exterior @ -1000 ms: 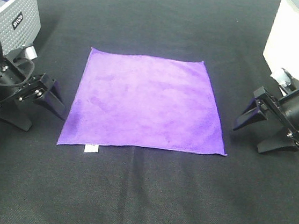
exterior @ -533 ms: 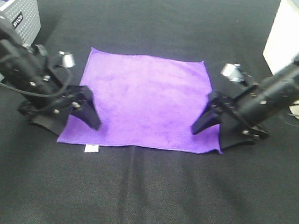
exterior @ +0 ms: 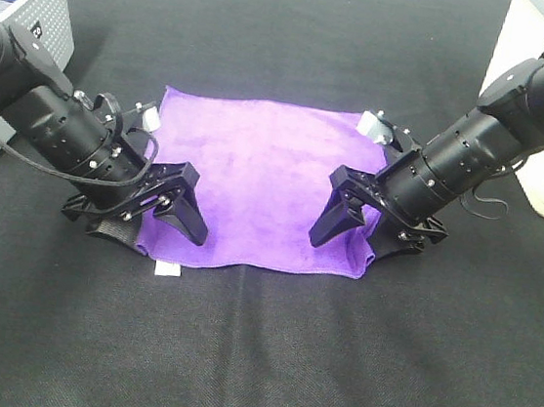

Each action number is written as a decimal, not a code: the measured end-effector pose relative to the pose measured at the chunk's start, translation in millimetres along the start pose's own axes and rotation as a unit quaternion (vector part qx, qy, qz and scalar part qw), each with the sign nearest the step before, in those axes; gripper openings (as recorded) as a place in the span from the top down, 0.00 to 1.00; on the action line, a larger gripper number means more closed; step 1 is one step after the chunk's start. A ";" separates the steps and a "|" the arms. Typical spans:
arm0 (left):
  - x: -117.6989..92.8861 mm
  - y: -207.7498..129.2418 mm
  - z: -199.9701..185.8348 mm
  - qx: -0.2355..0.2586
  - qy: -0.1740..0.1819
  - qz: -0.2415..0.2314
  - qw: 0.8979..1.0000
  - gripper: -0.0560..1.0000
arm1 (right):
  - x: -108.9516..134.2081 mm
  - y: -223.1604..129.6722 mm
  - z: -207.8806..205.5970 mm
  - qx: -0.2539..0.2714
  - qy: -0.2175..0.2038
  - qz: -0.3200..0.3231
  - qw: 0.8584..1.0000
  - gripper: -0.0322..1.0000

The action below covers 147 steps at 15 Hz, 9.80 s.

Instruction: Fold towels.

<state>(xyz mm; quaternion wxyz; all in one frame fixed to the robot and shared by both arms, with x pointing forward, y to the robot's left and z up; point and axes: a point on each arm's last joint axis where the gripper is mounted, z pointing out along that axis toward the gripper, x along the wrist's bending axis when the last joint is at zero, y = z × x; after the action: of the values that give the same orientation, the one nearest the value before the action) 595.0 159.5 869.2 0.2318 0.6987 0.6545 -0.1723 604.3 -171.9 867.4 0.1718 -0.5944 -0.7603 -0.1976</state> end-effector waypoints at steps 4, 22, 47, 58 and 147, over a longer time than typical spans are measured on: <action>4.6 -0.8 5.1 0.001 0.007 -0.001 1.000 0.63 | -4.8 -0.8 2.0 0.005 -0.020 -0.016 1.000 0.54; -1.1 -37.2 -32.7 -0.007 0.056 0.063 0.996 0.95 | 21.5 -27.7 -32.5 0.043 0.002 0.014 0.999 0.96; -3.9 111.3 -35.5 -0.194 0.055 0.090 0.975 0.95 | -14.6 134.8 -46.9 -0.129 -0.032 -0.027 0.991 0.94; 1.9 115.6 -90.8 -0.160 0.081 0.099 0.979 0.21 | 9.6 117.4 -95.7 -0.077 -0.065 -0.065 0.993 0.22; -56.1 -185.2 -307.3 -0.265 0.260 0.078 0.925 0.15 | 128.3 -304.8 -289.0 -0.355 -0.184 -0.112 0.910 0.23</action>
<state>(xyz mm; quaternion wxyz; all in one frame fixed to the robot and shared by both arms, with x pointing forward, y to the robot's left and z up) 386.9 288.1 1137.6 0.2427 0.6812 0.6570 0.2134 285.6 -276.1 1151.1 -0.2169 -0.5533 -0.7194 -0.3596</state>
